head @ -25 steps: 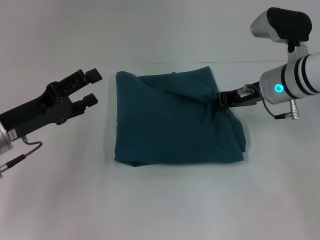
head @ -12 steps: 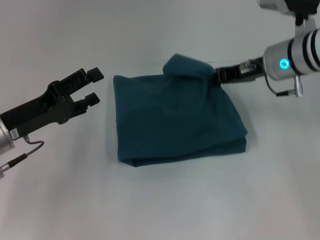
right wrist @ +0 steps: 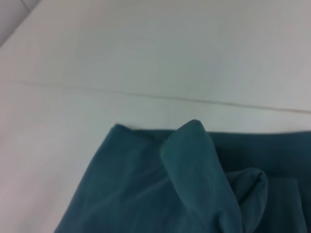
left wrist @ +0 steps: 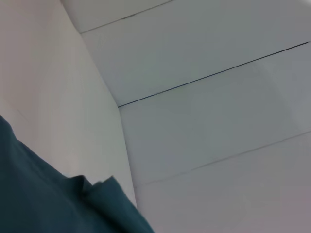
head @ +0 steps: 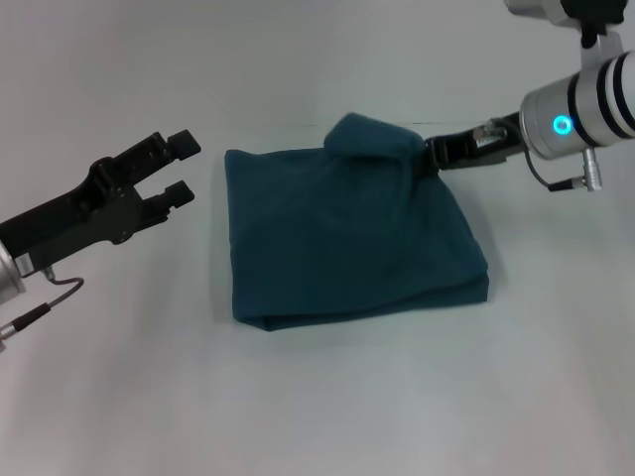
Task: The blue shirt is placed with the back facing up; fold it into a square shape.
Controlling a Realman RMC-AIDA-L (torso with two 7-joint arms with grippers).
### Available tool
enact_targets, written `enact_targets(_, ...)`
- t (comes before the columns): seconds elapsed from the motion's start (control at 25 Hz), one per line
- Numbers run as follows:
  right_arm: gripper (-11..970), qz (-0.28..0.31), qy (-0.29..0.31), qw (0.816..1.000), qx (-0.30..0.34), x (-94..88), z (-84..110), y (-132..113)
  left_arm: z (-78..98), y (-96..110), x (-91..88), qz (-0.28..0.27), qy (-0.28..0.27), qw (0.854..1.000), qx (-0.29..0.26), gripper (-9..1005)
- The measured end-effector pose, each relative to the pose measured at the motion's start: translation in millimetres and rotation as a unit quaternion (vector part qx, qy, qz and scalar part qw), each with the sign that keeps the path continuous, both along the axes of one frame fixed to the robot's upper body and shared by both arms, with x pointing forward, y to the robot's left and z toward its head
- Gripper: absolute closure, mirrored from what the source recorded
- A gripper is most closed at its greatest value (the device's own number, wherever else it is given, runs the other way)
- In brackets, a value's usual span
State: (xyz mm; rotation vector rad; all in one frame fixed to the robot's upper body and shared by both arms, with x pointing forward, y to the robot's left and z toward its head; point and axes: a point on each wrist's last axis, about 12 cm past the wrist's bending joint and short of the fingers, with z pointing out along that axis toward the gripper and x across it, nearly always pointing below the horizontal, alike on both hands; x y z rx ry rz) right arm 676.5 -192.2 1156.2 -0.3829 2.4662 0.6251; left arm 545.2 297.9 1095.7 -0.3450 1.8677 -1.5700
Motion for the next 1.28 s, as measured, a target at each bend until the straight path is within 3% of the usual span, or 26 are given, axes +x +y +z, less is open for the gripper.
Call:
enact_targets(0.48,914,-0.023,0.0,1.0,-0.011,-0.2,-13.1,-12,0.9,-1,1.6,0.0,-0.002,1.0,0.001,63)
enact_targets(0.92,841,-0.028,0.002,0.999,-0.017,-0.6,-18.9,-13,-0.4,2,-0.1,0.008,-0.001,1.0,-0.001,63)
enact_targets(1.28,781,-0.043,-0.018,0.996,-0.08,4.1,-25.6,-17,-0.9,2,0.2,0.009,0.0,1.0,-0.006,63)
